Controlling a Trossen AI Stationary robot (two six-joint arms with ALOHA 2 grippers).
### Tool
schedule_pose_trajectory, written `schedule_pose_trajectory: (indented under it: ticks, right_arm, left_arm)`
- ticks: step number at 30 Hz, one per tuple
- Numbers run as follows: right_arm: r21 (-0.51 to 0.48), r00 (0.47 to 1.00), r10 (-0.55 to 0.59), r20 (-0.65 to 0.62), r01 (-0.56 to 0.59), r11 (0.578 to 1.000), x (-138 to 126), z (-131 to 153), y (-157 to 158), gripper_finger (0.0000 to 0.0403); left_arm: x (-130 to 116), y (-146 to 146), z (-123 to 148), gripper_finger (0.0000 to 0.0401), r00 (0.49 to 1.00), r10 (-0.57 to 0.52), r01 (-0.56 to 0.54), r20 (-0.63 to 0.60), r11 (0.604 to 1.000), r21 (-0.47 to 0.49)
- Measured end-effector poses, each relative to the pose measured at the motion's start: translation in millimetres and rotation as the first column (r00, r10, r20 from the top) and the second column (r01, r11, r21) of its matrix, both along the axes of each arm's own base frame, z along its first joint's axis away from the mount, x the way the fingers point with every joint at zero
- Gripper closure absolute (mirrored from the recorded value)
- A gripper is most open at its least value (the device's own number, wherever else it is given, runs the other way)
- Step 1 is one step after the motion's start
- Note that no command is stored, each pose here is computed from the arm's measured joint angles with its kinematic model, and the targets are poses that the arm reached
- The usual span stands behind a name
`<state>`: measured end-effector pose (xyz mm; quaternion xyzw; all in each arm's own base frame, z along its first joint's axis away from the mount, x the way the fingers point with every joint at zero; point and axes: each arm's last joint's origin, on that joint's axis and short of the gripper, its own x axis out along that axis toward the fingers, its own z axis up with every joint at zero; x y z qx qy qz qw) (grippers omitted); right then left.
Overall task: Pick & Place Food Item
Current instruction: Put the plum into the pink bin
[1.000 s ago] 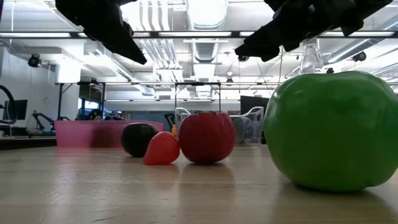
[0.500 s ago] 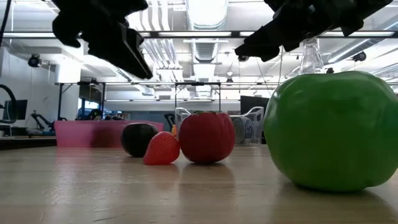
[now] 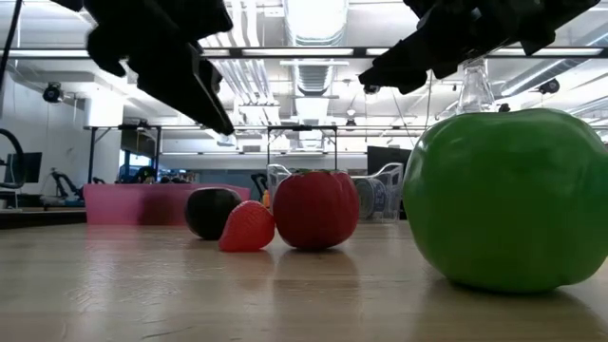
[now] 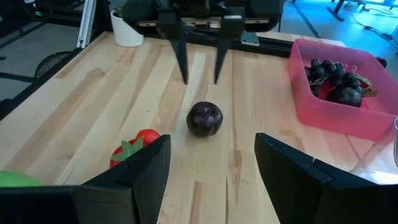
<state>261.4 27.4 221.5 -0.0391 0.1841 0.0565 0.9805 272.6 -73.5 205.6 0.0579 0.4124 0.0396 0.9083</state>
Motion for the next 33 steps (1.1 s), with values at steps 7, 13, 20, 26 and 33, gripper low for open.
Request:
schedule_pose_trajectory:
  ticks: [7, 13, 20, 26, 33]
  right_arm:
    - [0.0, 1.0, 0.0, 0.001, 0.0, 1.0, 0, 0, 0, 0.0175]
    - [0.0, 1.0, 0.0, 0.0, 0.0, 1.0, 0, 0, 0, 0.0175]
    - [0.0, 1.0, 0.0, 0.0, 0.0, 1.0, 0, 0, 0, 0.0175]
    - [0.0, 1.0, 0.0, 0.0, 0.0, 1.0, 0, 0, 0, 0.0175]
    - [0.0, 1.0, 0.0, 0.0, 0.0, 1.0, 0, 0, 0, 0.0174]
  left_arm:
    - [5, 13, -15, 0.0217, 0.991, 0.115, -0.119, -0.074, 0.991, -0.053]
    - [5, 15, -18, 0.0193, 0.986, 0.135, -0.143, -0.097, 0.986, -0.081]
    - [0, 18, -27, 0.0113, 0.974, 0.203, -0.209, -0.103, 0.976, -0.058]
    - [-3, 19, -35, 0.0054, 0.965, 0.25, -0.257, -0.079, 0.962, -0.09]
    - [-3, 19, -39, 0.0004, 0.96, 0.274, -0.278, -0.05, 0.953, -0.124]
